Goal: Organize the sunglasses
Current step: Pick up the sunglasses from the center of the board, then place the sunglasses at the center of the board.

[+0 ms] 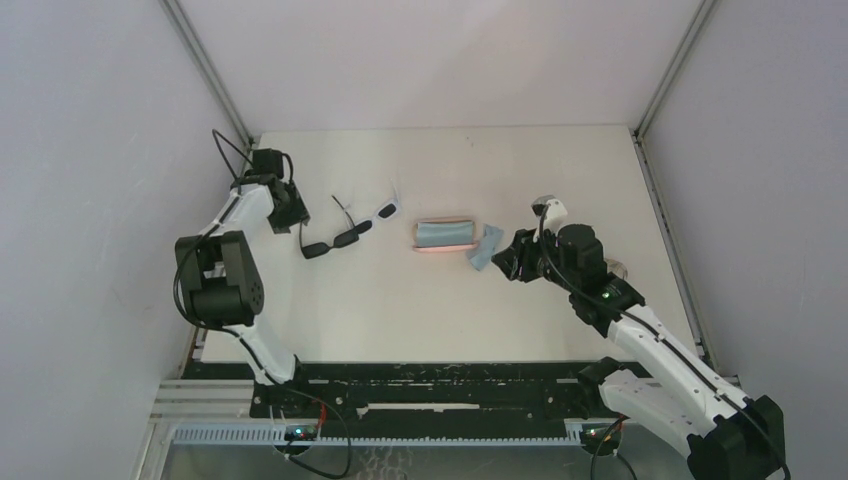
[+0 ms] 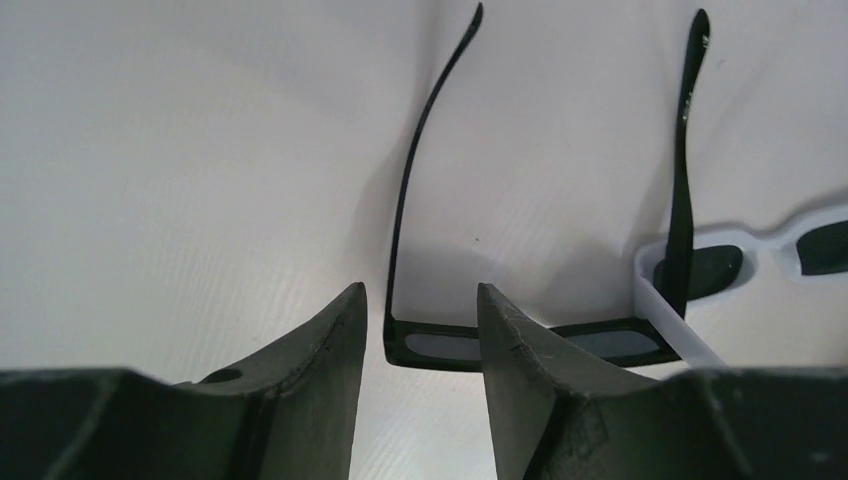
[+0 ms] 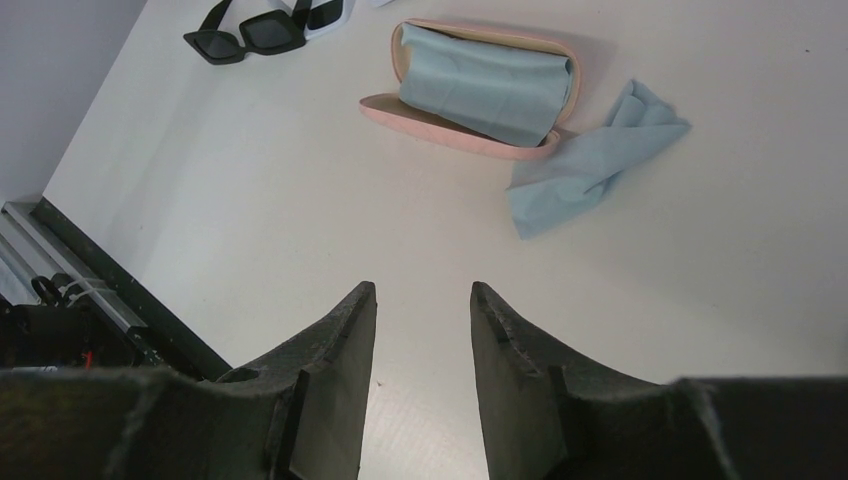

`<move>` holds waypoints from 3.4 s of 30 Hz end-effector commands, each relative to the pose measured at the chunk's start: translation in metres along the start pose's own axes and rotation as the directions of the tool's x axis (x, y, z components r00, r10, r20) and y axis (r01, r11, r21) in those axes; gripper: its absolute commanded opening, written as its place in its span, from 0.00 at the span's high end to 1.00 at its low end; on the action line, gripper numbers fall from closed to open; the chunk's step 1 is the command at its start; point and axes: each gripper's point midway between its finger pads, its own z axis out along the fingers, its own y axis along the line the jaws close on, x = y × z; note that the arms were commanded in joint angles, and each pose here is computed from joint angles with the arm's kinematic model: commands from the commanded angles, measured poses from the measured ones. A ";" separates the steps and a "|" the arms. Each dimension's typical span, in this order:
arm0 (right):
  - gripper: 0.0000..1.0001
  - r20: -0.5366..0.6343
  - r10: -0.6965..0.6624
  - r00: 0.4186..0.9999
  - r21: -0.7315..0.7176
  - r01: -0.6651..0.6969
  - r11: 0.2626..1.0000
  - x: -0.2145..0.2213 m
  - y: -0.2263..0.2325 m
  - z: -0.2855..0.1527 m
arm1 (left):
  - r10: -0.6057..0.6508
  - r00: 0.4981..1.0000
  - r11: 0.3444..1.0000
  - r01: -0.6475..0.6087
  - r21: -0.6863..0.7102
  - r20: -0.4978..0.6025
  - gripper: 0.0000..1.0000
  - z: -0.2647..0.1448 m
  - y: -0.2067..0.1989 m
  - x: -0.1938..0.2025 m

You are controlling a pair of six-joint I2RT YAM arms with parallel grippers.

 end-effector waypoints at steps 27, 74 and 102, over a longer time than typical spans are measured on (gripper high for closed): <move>0.60 0.015 -0.009 1.000 0.003 0.009 1.000 0.000 -0.002 0.000 | -0.054 0.987 0.997 0.045 -0.061 -0.154 0.66 0.046 0.013 0.032; 0.61 0.093 -0.019 0.995 -0.013 0.020 1.000 -0.021 0.007 -0.015 | 0.023 0.982 0.943 -0.084 0.323 0.187 1.00 -0.100 -0.060 -0.034; 0.39 0.602 0.034 0.798 -0.697 0.504 0.510 -0.105 0.209 -0.187 | -0.162 0.744 0.044 -0.650 0.758 0.648 1.00 -0.402 -0.203 0.130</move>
